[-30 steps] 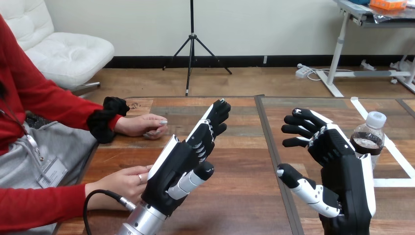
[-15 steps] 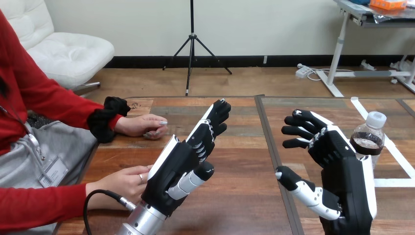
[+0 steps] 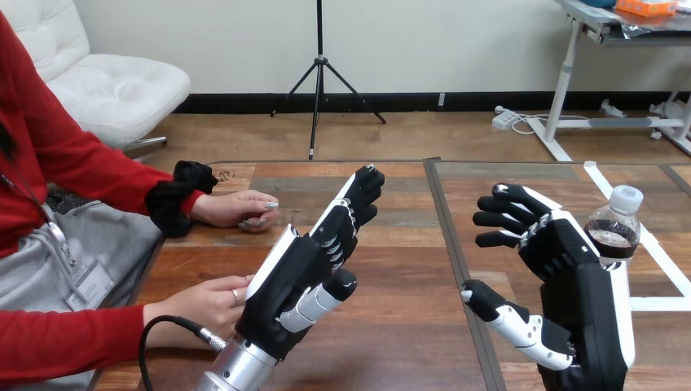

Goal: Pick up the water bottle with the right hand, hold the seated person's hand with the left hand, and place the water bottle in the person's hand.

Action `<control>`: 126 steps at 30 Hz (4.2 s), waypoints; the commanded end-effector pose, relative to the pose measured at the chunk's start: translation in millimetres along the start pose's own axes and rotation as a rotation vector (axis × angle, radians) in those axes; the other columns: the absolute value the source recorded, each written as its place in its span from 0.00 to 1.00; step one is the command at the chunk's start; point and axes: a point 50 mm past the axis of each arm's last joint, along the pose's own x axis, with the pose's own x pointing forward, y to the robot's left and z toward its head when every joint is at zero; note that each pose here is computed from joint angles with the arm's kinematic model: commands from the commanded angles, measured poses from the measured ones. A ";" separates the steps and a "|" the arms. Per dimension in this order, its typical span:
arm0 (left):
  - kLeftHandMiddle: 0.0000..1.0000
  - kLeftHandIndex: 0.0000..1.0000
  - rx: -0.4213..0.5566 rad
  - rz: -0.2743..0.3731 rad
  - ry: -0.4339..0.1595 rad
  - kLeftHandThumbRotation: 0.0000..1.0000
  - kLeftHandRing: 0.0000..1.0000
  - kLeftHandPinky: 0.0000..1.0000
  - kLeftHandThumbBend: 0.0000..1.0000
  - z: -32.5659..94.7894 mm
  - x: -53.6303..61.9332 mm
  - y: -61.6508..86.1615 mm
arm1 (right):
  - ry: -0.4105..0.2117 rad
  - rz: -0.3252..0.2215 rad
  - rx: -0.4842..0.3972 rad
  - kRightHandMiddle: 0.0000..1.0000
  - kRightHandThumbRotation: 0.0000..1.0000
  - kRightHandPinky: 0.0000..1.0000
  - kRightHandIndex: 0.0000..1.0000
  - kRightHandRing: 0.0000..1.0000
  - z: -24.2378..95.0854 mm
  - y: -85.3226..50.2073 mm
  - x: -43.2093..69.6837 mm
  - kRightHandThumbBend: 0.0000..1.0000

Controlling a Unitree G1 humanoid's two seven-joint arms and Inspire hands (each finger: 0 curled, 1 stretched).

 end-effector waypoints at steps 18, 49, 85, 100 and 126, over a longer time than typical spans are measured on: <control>1.00 1.00 0.043 0.002 -0.058 0.85 1.00 0.97 1.00 8.9 9.8 5.7 | -0.119 -0.015 -0.038 0.69 0.43 0.57 0.73 0.66 18.3 -5.3 10.2 1.00; 1.00 1.00 0.050 -0.009 -0.056 0.86 1.00 0.98 1.00 9.5 9.9 9.0 | -0.232 -0.199 -0.198 0.71 0.49 0.57 0.75 0.68 31.9 -35.4 -3.5 1.00; 1.00 1.00 0.039 -0.011 -0.054 0.86 1.00 0.98 1.00 8.8 11.3 8.7 | -0.161 -0.357 -0.322 0.81 0.56 0.68 0.84 0.79 26.2 -66.8 -9.0 1.00; 1.00 1.00 0.049 -0.006 -0.056 0.86 1.00 0.98 1.00 9.6 11.2 9.7 | -0.028 -0.361 -0.342 0.91 0.55 0.79 0.91 0.90 8.0 -84.3 -4.2 1.00; 1.00 1.00 0.051 0.003 -0.065 0.85 1.00 0.98 1.00 10.8 10.3 10.9 | 0.200 -0.354 -0.277 0.96 0.53 0.89 0.96 0.98 -35.1 -115.4 13.7 1.00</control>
